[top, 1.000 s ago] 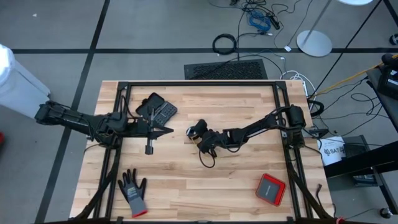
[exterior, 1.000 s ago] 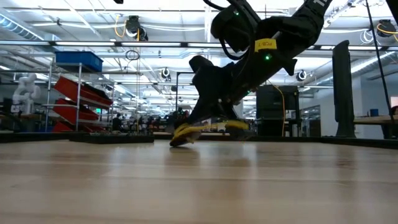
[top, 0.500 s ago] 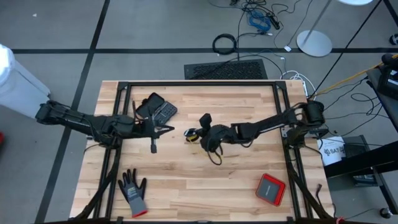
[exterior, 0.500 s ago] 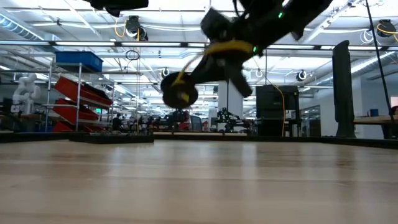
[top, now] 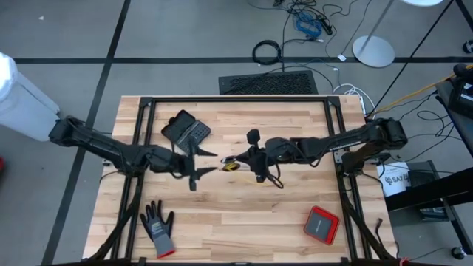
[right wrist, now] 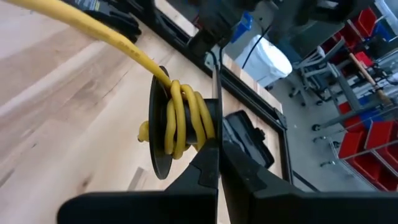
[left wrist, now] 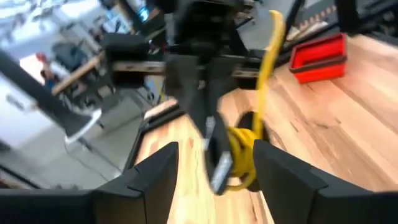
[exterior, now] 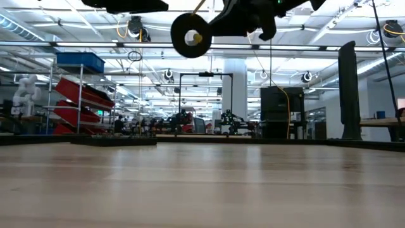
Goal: Coil cords
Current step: Uncoil the yellow wire from the spool
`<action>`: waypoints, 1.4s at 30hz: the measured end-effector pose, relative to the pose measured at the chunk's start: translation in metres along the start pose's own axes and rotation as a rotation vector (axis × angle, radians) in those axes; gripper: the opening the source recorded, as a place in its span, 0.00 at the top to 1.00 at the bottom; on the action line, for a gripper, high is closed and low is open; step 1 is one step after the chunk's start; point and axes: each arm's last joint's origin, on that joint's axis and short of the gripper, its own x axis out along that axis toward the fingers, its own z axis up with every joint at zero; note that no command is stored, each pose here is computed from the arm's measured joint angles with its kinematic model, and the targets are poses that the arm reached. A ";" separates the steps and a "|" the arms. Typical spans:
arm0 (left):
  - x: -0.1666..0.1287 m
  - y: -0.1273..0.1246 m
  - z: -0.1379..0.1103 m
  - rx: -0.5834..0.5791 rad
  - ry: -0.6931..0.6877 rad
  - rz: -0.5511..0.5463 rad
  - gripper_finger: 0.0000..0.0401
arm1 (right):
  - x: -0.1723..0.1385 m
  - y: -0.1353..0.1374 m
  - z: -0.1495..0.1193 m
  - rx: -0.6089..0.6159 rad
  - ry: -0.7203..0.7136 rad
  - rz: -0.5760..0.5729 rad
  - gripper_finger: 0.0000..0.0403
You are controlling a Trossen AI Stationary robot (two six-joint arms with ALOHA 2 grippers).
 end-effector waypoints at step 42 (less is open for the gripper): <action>0.025 -0.021 -0.013 0.155 0.107 0.061 0.64 | -0.006 -0.003 0.007 -0.002 -0.056 -0.012 1.00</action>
